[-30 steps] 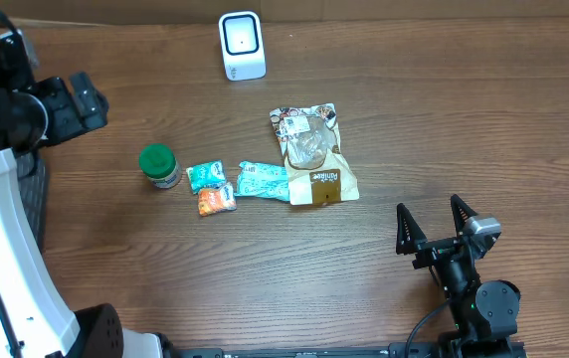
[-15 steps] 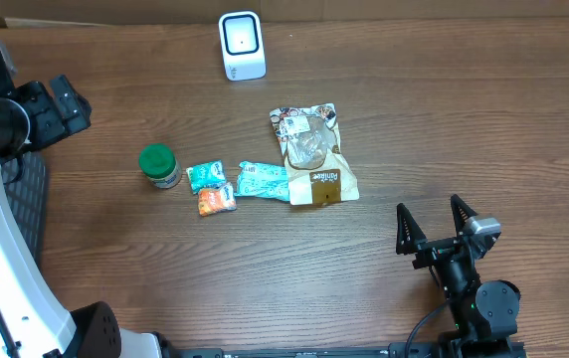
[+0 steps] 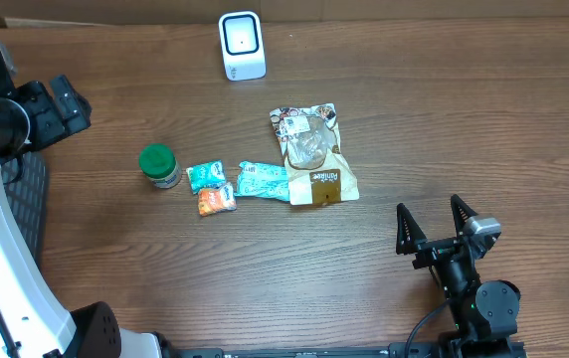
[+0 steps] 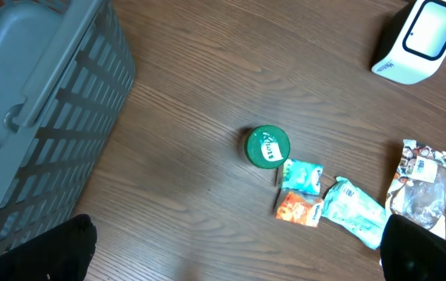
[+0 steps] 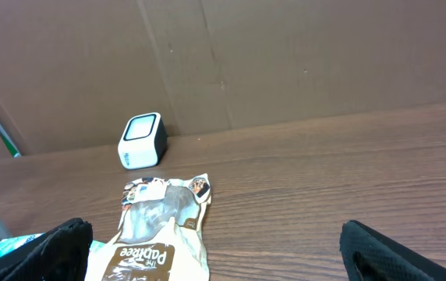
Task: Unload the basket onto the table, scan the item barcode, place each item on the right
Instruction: 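Release the bottle and raise the left gripper back to the left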
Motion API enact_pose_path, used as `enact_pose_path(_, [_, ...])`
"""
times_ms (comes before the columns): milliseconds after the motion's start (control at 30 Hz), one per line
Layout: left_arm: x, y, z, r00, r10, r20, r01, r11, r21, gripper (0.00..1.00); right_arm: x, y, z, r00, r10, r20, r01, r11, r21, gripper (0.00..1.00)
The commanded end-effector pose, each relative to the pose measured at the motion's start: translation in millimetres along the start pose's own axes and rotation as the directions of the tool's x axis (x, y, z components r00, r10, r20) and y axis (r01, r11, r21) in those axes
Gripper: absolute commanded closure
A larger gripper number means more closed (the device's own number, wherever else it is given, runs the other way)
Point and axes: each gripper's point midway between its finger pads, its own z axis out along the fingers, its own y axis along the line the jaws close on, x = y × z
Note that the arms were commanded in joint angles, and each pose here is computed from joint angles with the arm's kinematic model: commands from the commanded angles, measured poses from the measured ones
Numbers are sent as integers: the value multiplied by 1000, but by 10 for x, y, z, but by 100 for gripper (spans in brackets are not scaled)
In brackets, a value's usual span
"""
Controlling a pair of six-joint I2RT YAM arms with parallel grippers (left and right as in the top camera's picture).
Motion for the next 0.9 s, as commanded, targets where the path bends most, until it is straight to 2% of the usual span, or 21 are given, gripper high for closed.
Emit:
enact_pose_path(0, [-8, 6, -29, 1000, -11, 9, 11, 1000, -1, 0, 23, 9, 1, 1000, -2, 1, 2, 1000, -7, 0])
enact_pose_path(867, [-8, 6, -29, 1000, -11, 9, 11, 1000, -1, 0, 21, -9, 1, 1000, -2, 3, 2, 1000, 4, 0])
